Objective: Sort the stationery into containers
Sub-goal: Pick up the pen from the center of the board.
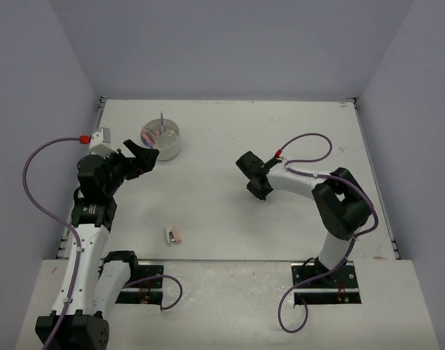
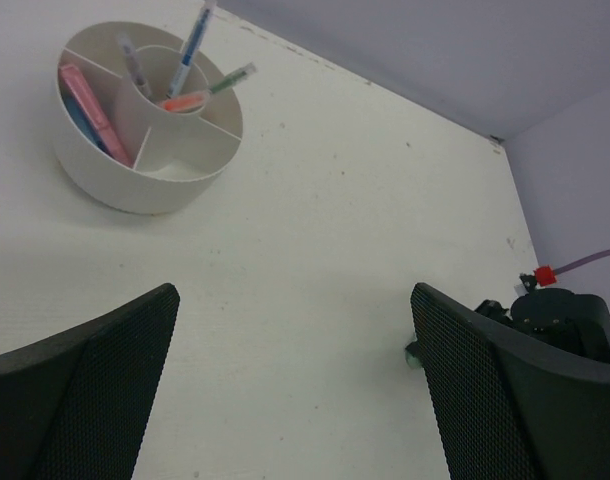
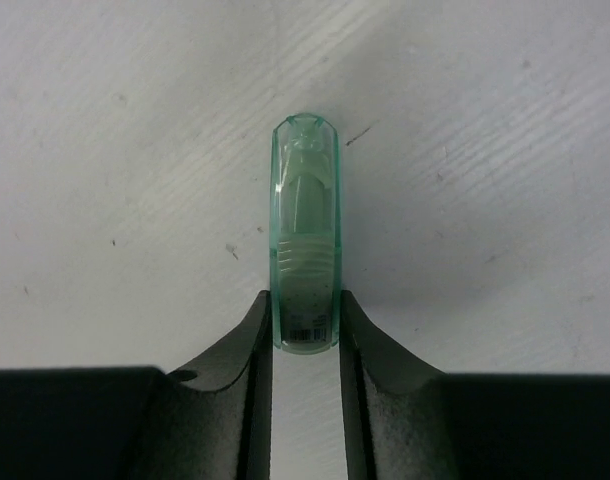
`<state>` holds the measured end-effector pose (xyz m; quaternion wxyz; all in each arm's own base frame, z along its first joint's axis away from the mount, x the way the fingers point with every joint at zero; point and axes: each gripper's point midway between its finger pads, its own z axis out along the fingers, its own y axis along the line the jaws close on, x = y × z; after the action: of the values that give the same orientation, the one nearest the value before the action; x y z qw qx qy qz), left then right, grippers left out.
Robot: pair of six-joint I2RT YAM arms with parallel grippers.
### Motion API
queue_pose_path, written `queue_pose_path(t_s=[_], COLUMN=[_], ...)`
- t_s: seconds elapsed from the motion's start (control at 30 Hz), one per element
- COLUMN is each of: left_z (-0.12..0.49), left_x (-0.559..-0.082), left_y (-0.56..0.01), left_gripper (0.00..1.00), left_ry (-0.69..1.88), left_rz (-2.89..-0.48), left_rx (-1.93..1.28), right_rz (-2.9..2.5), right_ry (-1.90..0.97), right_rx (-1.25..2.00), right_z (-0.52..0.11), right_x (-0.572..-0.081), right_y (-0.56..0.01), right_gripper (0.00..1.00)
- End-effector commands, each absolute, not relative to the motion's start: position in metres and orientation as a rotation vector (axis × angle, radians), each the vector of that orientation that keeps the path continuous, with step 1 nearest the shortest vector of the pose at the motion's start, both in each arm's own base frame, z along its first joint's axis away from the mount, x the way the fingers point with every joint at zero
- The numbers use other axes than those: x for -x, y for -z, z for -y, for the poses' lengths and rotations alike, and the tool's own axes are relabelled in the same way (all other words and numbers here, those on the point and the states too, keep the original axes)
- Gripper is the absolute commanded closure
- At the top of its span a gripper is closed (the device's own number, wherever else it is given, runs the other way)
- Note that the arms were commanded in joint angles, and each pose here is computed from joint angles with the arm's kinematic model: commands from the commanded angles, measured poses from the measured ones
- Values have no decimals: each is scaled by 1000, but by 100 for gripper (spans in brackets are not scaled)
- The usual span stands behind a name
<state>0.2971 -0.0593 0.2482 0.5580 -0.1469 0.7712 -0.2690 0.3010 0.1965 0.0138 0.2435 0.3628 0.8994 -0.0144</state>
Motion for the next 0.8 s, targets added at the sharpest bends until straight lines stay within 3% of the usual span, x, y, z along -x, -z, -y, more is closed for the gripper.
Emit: queue_pose_path(t_s=[0.0, 0.07, 0.2, 0.33, 0.47, 0.6, 0.7, 0.77], left_z=[90, 101, 145, 202, 218, 231, 242, 253], left_x=[-298, -297, -291, -279, -275, -268, -263, -255], left_y=[-248, -250, -251, -256, -257, -258, -249, -251], left_gripper=[0, 0, 0, 0, 2, 11, 35, 44], left_ry=[838, 913, 1065, 1210, 1263, 1351, 1427, 1487], left_rz=[-1818, -1802, -1803, -1812, -1815, -1787, -1807, -1793], left_rx=[245, 215, 143, 32, -2, -32, -37, -79], right_rz=[-2395, -2318, -2160, -2027, -1957, -1825, -1766, -1753], right_ry=[-353, -443, -521, -565, -667, -767, -791, -789], right_rx=[-524, -389, 204, 484, 539, 535, 512, 507], right_z=[-238, -255, -306, -344, -351, -350, -340, -338], right_x=[-306, -305, -278, -244, -224, -212, -210, -210], right_y=[-52, -81, -142, -173, -196, -232, -246, -251], right_gripper=[100, 100, 100, 100, 100, 100, 100, 100])
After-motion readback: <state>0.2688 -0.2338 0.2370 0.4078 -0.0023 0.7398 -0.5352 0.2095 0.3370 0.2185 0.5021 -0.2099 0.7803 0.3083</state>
